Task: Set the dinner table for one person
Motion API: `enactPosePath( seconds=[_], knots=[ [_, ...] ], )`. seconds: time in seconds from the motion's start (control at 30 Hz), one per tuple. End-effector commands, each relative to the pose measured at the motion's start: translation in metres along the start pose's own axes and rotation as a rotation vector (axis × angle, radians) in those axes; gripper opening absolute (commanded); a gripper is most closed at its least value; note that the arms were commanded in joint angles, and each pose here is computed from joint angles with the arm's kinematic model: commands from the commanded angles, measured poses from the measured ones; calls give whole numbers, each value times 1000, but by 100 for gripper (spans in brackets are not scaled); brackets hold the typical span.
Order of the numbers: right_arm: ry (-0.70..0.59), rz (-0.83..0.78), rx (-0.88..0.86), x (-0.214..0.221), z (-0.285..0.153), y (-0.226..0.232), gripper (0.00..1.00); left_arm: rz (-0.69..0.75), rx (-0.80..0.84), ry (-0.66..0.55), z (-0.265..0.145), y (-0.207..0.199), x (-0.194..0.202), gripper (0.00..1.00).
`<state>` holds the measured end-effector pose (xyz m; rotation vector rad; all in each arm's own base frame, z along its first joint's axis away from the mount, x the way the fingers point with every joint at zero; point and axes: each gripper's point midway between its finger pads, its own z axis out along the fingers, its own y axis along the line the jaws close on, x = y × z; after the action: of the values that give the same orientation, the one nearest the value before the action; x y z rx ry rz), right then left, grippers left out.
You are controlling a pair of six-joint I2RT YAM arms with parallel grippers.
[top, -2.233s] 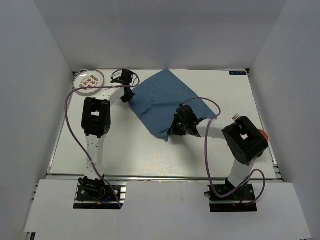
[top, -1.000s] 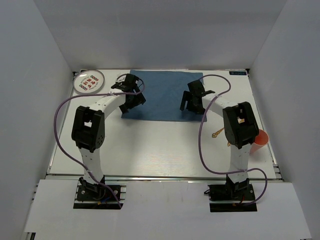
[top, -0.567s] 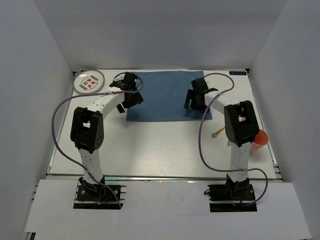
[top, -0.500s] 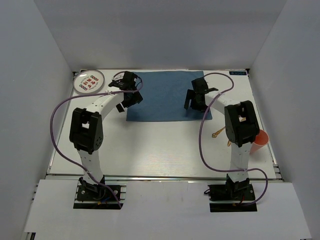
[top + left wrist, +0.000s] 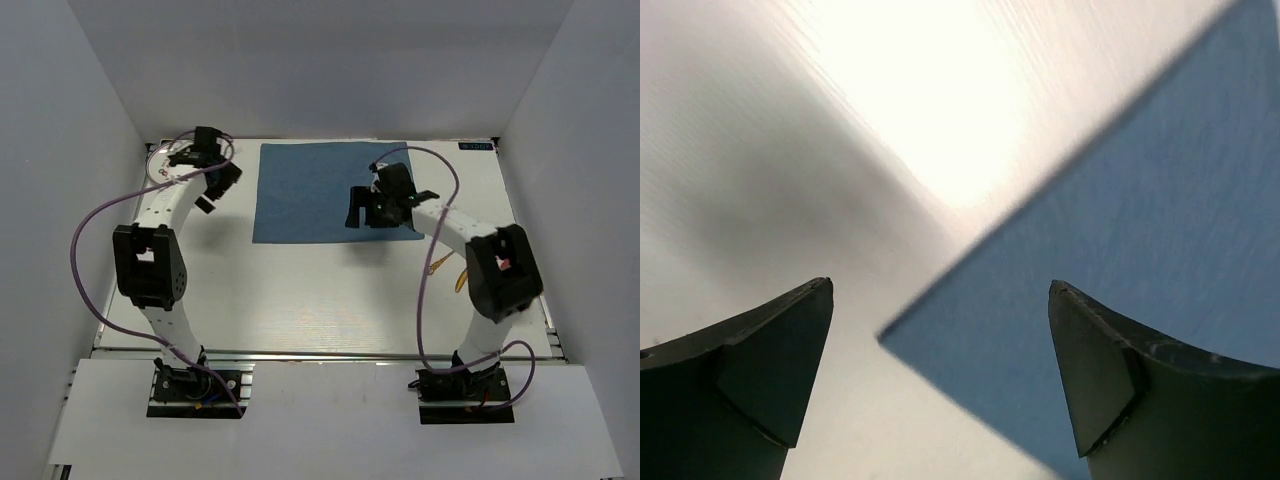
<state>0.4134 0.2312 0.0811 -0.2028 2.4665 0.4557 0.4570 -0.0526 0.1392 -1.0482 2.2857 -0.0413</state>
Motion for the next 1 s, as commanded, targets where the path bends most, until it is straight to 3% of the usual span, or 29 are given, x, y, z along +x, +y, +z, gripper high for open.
enactPosePath(
  seconds=[0.0, 0.13, 0.23, 0.47, 0.5, 0.63, 0.77, 0.87, 0.97],
  knots=[
    [-98, -30, -364, 3, -54, 67, 89, -241, 25, -21, 10, 21, -47, 98],
    [-178, -138, -792, 35, -124, 124, 89, -432, 118, -23, 35, 40, -70, 98],
    [-157, -183, -939, 63, -157, 142, 89, -514, 131, -67, 54, 52, -93, 98],
    [-178, -242, -1041, 98, -197, 156, 89, -641, 153, -132, 99, 74, -130, 98],
    [-178, -251, -1058, 101, -202, 158, 89, -646, 231, -150, 102, 64, -141, 98],
    [-161, -242, -1045, 110, -206, 156, 89, -687, 229, -42, 152, 73, -128, 98],
    [-201, -273, -1051, 108, -219, 157, 89, -695, 254, -100, 165, 77, -136, 98],
    [-230, -297, -1012, 99, -222, 156, 89, -690, 215, -103, 180, 84, -133, 91],
    [-280, -293, -966, 90, -223, 151, 89, -694, 185, -137, 191, 89, -139, 78]
  ],
)
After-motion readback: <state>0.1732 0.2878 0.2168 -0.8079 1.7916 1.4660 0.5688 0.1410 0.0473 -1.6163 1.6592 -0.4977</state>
